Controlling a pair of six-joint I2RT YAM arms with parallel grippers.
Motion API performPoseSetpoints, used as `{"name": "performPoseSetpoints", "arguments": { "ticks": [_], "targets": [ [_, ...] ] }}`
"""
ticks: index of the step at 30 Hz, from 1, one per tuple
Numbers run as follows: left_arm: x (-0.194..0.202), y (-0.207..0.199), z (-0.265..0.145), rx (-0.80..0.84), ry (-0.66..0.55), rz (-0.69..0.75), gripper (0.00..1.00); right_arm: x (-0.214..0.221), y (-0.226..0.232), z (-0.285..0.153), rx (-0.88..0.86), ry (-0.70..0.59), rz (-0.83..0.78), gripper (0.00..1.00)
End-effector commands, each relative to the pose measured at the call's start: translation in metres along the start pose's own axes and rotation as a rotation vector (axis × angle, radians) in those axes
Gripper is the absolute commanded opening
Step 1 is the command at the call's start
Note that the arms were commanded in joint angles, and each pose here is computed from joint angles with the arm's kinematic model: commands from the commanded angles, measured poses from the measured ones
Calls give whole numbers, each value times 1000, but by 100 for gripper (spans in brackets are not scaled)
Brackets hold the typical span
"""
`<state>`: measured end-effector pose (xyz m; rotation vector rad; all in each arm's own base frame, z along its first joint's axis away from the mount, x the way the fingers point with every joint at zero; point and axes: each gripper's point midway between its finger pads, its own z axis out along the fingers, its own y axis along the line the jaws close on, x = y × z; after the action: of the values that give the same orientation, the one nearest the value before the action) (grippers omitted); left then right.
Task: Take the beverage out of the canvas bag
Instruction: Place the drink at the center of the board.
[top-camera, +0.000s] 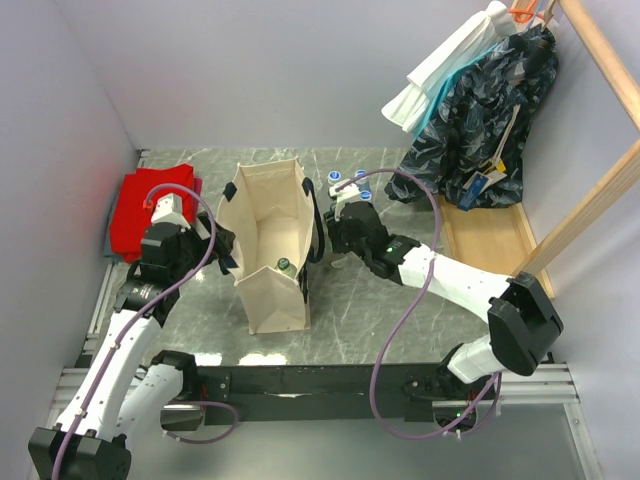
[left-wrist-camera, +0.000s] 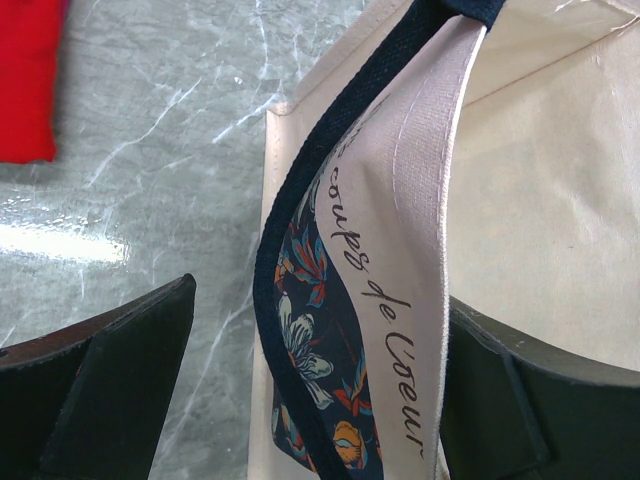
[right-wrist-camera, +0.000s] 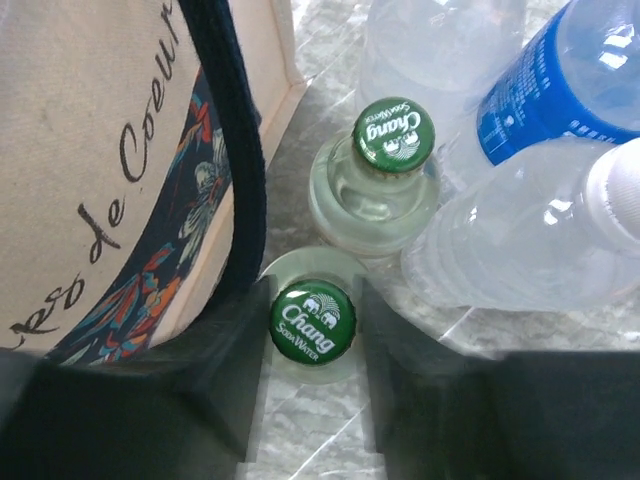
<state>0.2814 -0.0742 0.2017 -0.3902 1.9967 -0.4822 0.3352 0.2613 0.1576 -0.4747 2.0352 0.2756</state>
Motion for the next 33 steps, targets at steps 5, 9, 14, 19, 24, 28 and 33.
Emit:
{"name": "performPoseSetpoints", "arguments": {
  "ticks": [5, 9, 14, 19, 24, 28, 33],
  "targets": [
    [-13, -9, -2, 25, -33, 17, 96, -81, 3, -15, 5, -208, 45, 60],
    [-14, -9, -2, 24, -35, 19, 96, -90, 3, -22, 7, -228, 48, 61],
    [-16, -10, -4, 28, -43, 18, 96, -120, 7, -47, -20, -295, 39, 62],
    [-15, -10, -3, 28, -40, 18, 97, -148, 12, -77, -67, -340, 15, 66],
    [-16, -10, -5, 31, -45, 18, 96, -160, 31, -90, -149, -318, -21, 66],
    [-16, -11, -5, 31, -45, 17, 96, -163, 44, -98, -202, -309, -44, 66],
    [-16, -10, -5, 30, -47, 17, 96, -164, 67, -105, -302, -246, -101, 67]
  ]
}}
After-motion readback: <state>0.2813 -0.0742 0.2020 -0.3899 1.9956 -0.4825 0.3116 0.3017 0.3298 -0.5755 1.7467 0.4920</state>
